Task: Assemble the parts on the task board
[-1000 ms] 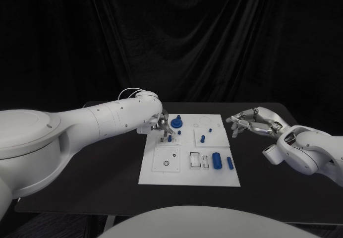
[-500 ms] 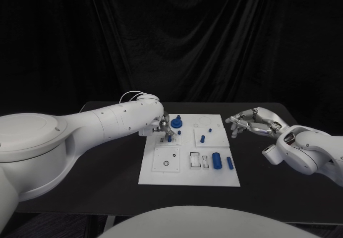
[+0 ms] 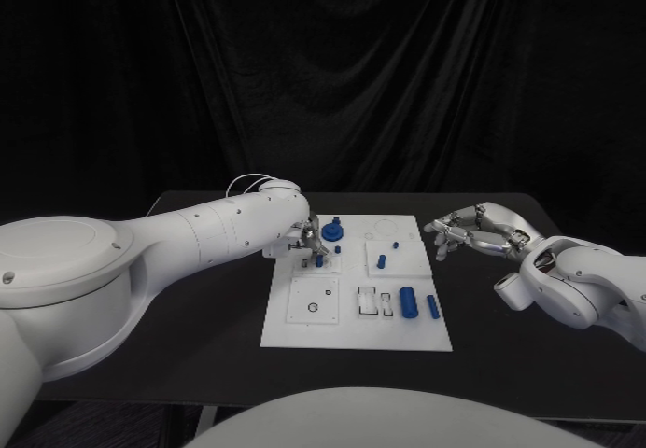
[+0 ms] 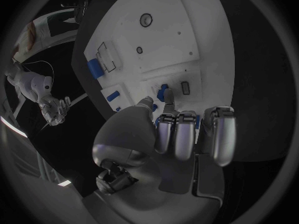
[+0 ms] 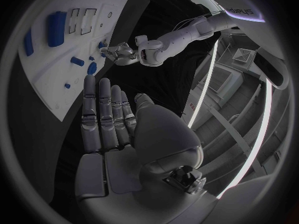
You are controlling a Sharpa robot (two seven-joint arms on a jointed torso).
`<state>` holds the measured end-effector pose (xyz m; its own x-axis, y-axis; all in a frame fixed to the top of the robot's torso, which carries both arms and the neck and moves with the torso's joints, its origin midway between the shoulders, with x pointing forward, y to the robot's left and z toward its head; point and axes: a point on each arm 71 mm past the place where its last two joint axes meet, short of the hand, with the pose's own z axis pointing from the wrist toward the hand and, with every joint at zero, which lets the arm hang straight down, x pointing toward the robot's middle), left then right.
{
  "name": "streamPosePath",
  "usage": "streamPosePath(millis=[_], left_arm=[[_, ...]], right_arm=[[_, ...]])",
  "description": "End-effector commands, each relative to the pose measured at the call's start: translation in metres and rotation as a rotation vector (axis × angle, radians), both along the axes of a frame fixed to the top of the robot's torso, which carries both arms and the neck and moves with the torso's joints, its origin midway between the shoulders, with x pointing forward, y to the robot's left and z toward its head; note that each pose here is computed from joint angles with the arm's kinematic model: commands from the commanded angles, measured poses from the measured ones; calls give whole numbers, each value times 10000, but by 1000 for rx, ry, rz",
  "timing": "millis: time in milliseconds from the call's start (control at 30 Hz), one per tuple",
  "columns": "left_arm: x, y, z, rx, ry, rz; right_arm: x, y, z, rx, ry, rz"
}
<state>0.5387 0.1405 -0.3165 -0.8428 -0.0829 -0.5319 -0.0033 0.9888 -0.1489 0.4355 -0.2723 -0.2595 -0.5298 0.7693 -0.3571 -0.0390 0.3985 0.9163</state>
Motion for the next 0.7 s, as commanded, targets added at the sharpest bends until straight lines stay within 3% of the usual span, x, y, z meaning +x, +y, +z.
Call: streamPosePath(millis=[33, 700], left_arm=[[2, -11, -9, -7, -3, 9], [-7, 9, -69, 10, 12, 20]], right_arm=[[-13, 2, -21, -8, 22, 5], [-16, 7, -34, -13, 40, 8]])
